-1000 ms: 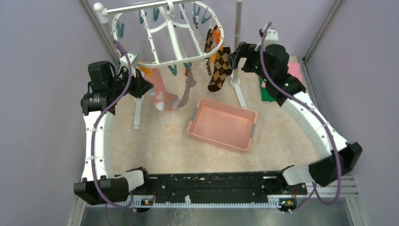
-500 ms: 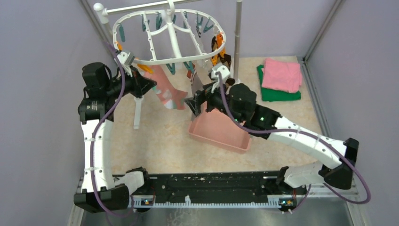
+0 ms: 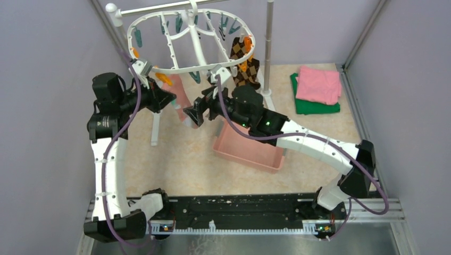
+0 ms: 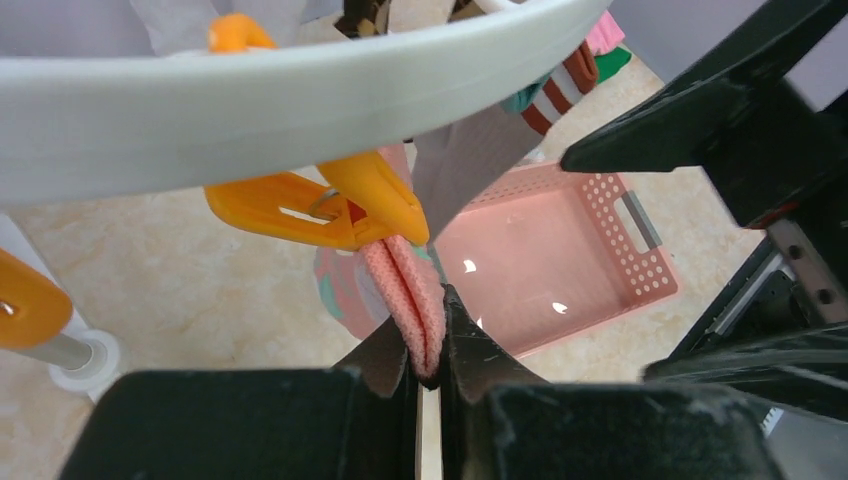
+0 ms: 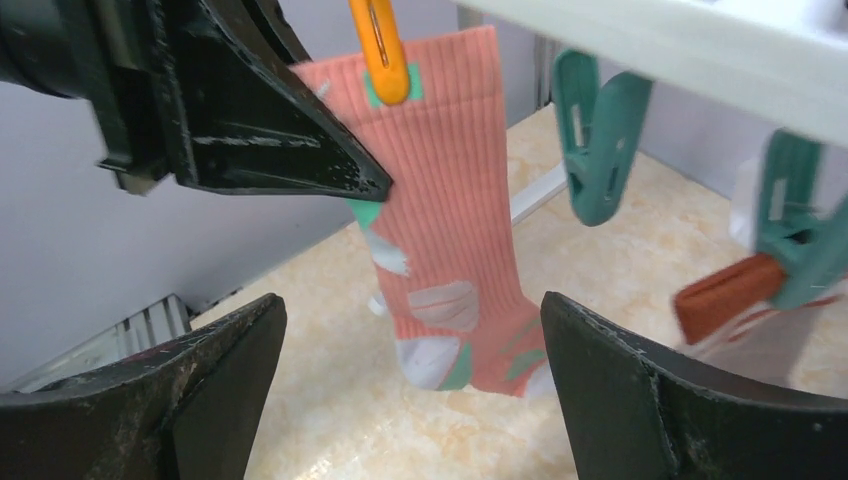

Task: Remove the socks clipped to the hanger

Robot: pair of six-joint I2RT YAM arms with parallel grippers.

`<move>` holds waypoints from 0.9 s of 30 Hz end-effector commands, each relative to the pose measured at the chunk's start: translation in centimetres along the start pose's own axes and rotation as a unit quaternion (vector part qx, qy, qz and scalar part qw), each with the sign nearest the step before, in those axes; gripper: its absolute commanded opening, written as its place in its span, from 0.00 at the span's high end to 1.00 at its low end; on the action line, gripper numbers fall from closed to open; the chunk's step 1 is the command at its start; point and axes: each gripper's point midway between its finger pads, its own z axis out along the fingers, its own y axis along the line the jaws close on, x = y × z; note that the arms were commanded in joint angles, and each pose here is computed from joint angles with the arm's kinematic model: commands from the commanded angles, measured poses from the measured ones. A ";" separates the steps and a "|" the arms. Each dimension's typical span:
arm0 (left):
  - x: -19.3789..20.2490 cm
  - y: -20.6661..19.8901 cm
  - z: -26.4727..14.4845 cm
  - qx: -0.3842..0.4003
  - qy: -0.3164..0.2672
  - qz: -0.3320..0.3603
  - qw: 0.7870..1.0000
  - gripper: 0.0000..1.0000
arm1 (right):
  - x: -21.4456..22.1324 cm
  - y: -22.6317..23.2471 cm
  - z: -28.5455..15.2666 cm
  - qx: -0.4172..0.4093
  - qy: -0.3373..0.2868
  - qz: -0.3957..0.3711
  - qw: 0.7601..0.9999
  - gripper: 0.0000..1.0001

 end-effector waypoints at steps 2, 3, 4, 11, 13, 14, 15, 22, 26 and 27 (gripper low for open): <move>-1.6 -1.7 -1.3 0.004 -0.036 0.034 0.999 0.94 | 2.7 1.4 3.0 -0.007 0.003 -0.039 0.999 0.01; -1.6 -1.5 -1.3 0.001 -0.035 0.032 0.999 0.94 | 2.8 1.5 3.5 -0.005 0.002 -0.043 0.999 0.01; -1.6 -1.5 -1.2 0.000 -0.035 0.031 0.999 0.94 | 3.1 1.5 4.0 0.000 0.001 -0.047 0.999 0.01; -1.9 -0.9 -1.0 -0.011 -0.041 0.024 0.999 0.95 | 3.2 0.4 6.8 0.052 -0.026 -0.068 0.996 0.01; -1.8 -0.8 -1.0 -0.014 -0.042 0.024 0.999 0.95 | 2.9 0.0 7.2 0.073 -0.038 -0.082 0.993 0.01; -1.8 -0.8 -1.0 -0.014 -0.041 0.023 0.999 0.95 | 2.8 -0.4 7.4 0.088 -0.043 -0.084 0.992 0.03; -1.7 -0.8 -1.0 -0.014 -0.041 0.023 0.999 0.95 | 2.7 -0.7 7.7 0.103 -0.047 -0.088 0.990 0.05; -1.6 -1.0 -1.1 -0.015 -0.039 0.005 0.999 0.90 | 1.2 -1.0 8.3 0.121 -0.085 -0.086 0.985 0.64; -1.8 -1.3 -1.3 -0.012 -0.038 0.004 0.999 0.69 | 1.5 -1.2 7.8 0.125 -0.084 -0.087 0.985 1.00; -2.0 -1.4 -1.4 -0.011 -0.039 0.003 0.999 0.58 | 1.6 -1.3 7.7 0.128 -0.085 -0.087 0.984 1.00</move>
